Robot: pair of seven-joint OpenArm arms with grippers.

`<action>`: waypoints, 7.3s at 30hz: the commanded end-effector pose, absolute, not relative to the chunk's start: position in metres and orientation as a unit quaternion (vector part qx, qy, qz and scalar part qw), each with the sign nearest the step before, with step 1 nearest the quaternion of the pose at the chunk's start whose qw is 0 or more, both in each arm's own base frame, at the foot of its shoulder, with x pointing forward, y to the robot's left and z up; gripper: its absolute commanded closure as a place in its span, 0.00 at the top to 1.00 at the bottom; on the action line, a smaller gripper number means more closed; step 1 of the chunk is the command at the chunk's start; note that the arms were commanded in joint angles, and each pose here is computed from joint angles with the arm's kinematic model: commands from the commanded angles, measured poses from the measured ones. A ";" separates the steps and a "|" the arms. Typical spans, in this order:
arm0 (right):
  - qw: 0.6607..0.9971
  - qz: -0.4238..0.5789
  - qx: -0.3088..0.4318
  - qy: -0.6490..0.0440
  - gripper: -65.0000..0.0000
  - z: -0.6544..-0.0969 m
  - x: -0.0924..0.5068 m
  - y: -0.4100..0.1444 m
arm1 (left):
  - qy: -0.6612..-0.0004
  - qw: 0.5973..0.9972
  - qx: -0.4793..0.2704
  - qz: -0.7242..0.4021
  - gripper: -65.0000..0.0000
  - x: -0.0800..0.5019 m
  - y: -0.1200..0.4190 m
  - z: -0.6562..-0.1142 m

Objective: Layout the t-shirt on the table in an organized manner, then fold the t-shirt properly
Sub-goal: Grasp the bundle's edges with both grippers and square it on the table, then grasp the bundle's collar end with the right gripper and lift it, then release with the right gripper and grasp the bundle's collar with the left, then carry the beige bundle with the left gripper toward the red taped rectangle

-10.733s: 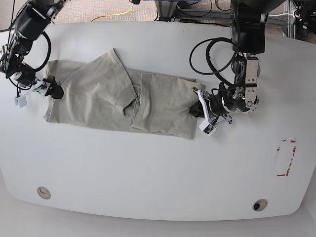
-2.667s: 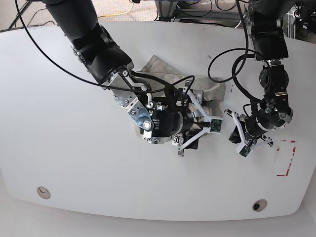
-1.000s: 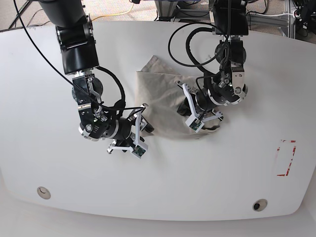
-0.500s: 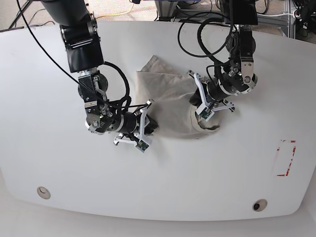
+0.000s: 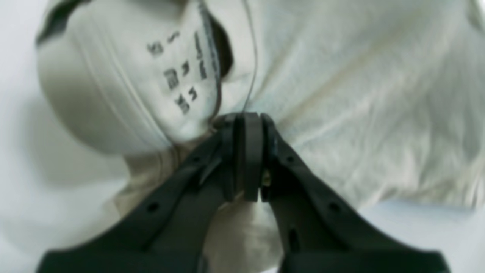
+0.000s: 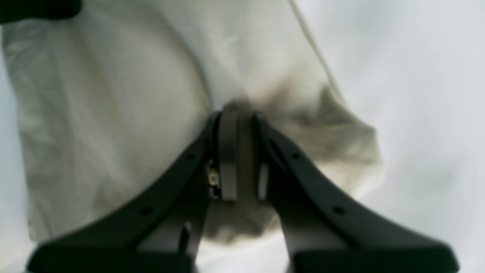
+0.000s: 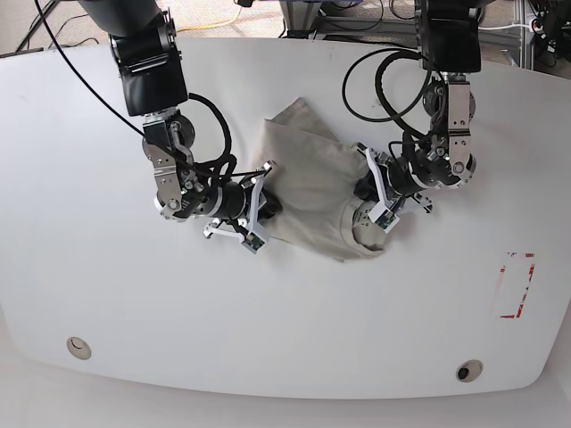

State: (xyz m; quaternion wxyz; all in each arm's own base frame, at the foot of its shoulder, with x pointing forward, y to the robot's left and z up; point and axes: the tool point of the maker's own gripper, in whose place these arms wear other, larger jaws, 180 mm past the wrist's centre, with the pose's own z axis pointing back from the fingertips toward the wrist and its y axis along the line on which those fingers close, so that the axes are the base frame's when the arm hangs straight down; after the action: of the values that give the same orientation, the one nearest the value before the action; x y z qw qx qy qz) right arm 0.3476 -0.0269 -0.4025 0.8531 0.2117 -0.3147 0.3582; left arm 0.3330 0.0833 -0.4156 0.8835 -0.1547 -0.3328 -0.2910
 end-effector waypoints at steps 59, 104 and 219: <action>0.856 0.318 0.220 -0.343 0.09 -0.391 0.356 -0.036 | -0.333 0.864 -0.148 -0.347 0.03 0.323 0.049 -0.404; 0.839 0.311 0.185 -0.406 0.10 -0.317 0.419 -0.044 | -0.405 0.831 -0.085 -0.371 0.03 0.361 0.079 -0.346; 0.881 0.245 -0.016 -0.405 0.09 -0.299 0.325 -0.219 | -0.498 0.853 -0.056 -0.146 0.03 0.404 0.225 -0.390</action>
State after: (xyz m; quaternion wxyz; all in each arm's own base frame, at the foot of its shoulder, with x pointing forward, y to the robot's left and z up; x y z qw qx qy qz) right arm 0.3168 -0.2158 -0.3150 0.8916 -0.0048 -0.3827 0.2420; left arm 0.3940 0.2165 -0.4075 0.8627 -0.0665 -0.4803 -0.1440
